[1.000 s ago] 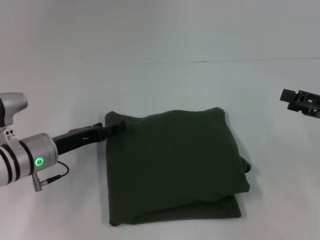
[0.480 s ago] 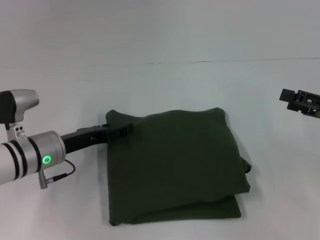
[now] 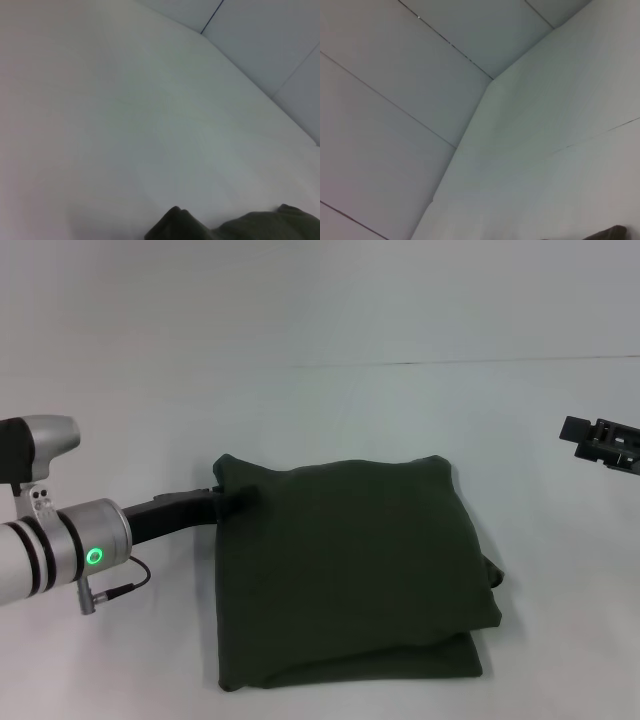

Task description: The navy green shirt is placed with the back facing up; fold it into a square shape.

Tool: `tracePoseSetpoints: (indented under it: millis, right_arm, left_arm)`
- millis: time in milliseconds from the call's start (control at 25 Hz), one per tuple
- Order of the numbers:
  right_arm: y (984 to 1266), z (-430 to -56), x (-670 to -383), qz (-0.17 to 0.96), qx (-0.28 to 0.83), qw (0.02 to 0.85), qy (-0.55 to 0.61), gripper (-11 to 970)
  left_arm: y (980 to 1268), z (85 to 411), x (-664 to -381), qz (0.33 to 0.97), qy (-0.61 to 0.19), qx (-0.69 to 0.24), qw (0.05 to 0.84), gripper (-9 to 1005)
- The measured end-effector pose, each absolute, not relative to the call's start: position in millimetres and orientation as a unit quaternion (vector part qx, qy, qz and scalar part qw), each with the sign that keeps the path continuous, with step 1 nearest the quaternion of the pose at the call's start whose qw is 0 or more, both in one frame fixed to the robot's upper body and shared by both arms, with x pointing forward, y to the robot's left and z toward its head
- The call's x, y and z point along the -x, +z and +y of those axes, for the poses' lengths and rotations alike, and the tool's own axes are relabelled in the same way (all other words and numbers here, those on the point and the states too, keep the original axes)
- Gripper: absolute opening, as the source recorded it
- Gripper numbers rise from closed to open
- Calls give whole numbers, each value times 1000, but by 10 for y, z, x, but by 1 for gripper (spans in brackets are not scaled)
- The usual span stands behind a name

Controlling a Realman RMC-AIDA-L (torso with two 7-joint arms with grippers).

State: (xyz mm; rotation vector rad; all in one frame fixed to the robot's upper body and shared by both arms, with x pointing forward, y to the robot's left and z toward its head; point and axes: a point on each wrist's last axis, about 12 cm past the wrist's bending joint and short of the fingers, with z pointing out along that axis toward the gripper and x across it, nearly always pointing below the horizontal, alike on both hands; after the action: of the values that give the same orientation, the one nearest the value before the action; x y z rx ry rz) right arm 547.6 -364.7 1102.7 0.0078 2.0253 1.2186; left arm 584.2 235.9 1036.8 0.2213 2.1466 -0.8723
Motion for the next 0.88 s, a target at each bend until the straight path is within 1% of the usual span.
tracePoseSetpoints:
  millis: [160, 400, 600, 880]
  right_arm:
    - [11027, -3646, -5476, 793, -3, 379, 477, 895]
    - [11027, -3647, -5476, 793, -1, 380, 476, 894]
    - [11025, -3647, -5475, 793, -1, 380, 476, 895]
    - [11025, -3646, -5473, 793, 0, 380, 476, 895]
  left_arm:
    - [10380, 2323, -5855, 847, -346, -94, 392, 471]
    - [10419, 2261, -5887, 846, -354, -103, 385, 267]
    - [10453, 2217, -5922, 845, -358, -106, 384, 45]
    - [10525, 2164, -5994, 842, -364, -106, 384, 44]
